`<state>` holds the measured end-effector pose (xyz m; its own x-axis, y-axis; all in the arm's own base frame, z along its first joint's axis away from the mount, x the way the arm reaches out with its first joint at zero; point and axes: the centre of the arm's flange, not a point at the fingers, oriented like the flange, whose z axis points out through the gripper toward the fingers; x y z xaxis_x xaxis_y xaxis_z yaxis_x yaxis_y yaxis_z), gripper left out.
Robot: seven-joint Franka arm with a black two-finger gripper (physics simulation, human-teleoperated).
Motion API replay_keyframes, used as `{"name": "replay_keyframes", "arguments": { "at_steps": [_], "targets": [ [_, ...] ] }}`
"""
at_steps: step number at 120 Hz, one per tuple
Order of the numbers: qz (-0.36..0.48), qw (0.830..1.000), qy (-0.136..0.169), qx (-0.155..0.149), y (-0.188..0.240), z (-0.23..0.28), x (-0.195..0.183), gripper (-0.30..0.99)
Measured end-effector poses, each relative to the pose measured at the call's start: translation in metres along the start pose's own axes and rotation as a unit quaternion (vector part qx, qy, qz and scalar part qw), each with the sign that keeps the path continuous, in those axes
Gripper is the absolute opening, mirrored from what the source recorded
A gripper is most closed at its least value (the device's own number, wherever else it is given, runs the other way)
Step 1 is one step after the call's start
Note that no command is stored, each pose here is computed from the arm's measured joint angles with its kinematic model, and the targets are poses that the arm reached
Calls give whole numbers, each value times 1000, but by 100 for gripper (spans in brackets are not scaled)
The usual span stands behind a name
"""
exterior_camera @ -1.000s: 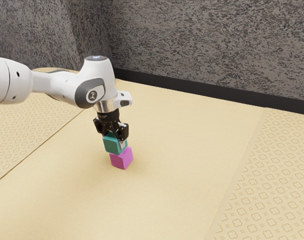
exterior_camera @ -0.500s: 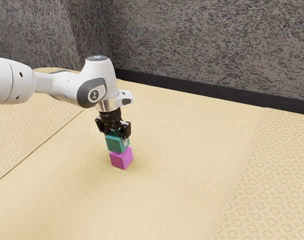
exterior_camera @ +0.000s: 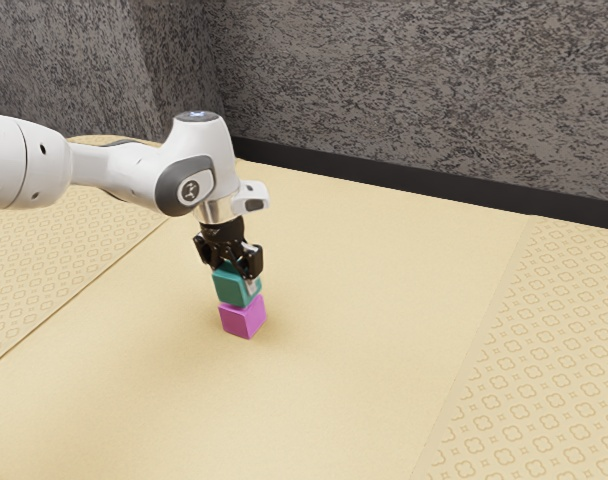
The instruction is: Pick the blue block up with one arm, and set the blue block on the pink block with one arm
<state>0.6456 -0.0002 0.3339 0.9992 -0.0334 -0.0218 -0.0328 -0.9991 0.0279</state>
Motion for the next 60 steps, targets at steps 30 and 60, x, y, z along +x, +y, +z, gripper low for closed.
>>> {"name": "replay_keyframes", "arguments": {
  "at_steps": [30, 60],
  "targets": [
    [15, 1000, -2, -1, 4, -1, -3, 37],
    [23, 1000, -4, -3, 4, 2, -3, 37]
  ]
}}
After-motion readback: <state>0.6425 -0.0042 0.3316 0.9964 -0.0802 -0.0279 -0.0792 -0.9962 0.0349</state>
